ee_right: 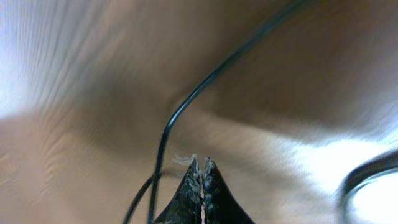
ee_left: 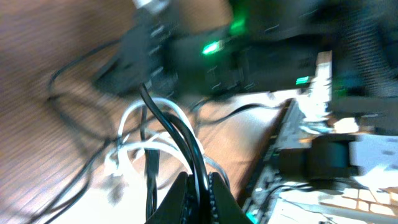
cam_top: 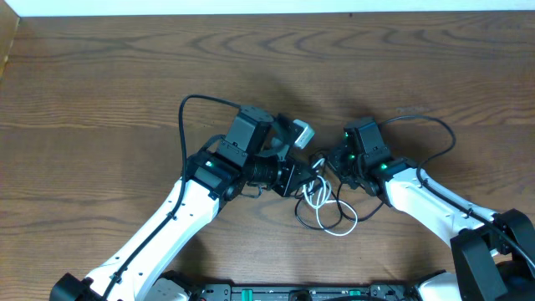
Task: Untangle cables
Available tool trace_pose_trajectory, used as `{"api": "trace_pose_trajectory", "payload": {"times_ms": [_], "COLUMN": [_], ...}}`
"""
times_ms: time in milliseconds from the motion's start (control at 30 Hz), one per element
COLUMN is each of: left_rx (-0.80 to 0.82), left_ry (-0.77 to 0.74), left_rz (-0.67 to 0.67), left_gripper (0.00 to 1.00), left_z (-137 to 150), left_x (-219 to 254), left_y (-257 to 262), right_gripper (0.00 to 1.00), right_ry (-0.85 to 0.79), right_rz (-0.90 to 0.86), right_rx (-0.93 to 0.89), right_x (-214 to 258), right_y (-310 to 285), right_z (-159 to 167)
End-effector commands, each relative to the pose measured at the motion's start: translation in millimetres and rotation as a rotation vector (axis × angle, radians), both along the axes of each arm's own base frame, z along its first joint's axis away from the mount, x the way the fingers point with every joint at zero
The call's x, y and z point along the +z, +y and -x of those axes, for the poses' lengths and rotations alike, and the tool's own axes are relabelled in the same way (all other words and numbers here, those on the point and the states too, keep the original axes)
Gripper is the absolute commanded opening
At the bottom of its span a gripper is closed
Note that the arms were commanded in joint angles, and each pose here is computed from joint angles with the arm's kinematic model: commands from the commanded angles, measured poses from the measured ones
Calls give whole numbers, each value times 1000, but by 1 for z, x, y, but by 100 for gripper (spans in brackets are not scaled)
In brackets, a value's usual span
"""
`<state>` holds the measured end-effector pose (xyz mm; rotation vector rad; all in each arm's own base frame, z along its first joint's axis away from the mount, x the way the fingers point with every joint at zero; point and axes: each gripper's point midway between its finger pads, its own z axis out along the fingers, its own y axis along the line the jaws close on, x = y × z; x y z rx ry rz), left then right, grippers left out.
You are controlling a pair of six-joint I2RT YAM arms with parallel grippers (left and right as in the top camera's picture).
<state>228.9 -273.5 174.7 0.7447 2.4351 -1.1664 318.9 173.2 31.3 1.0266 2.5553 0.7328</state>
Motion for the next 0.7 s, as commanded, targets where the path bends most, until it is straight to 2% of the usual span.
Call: {"api": "trace_pose_trajectory", "payload": {"times_ms": [0,133,233,333,400,533,667], "left_rx": [58,174,203,-16,-94,-119,-121], "left_ry": [-54,-76,-88,-135,-163,-213,-258], "left_rz": [-103,-294,-347,-212,-134,-56,-6], "left_gripper": [8,7,7,7,7,7,7], "left_z": [-9,-21,-24,-5,4,5,7], "left_x": [-10,-33,-38,-24,-12,9,28], "left_y": [15,46,55,30,19,15,19], "right_gripper": [1,1,1,10,20,38,40], "right_ry": [-182,-316,-395,-466,-497,-527,-587], "right_rz": [391,640,743,737,690,670,708], "right_rx": [4,220,512,892,1070,1156,1225], "right_x": [2,17,19,10,4,3,7], "right_y": [-55,-71,-58,-29,-14,-7,-3], "right_z": [-28,-47,-50,-35,-20,-14,-18]}}
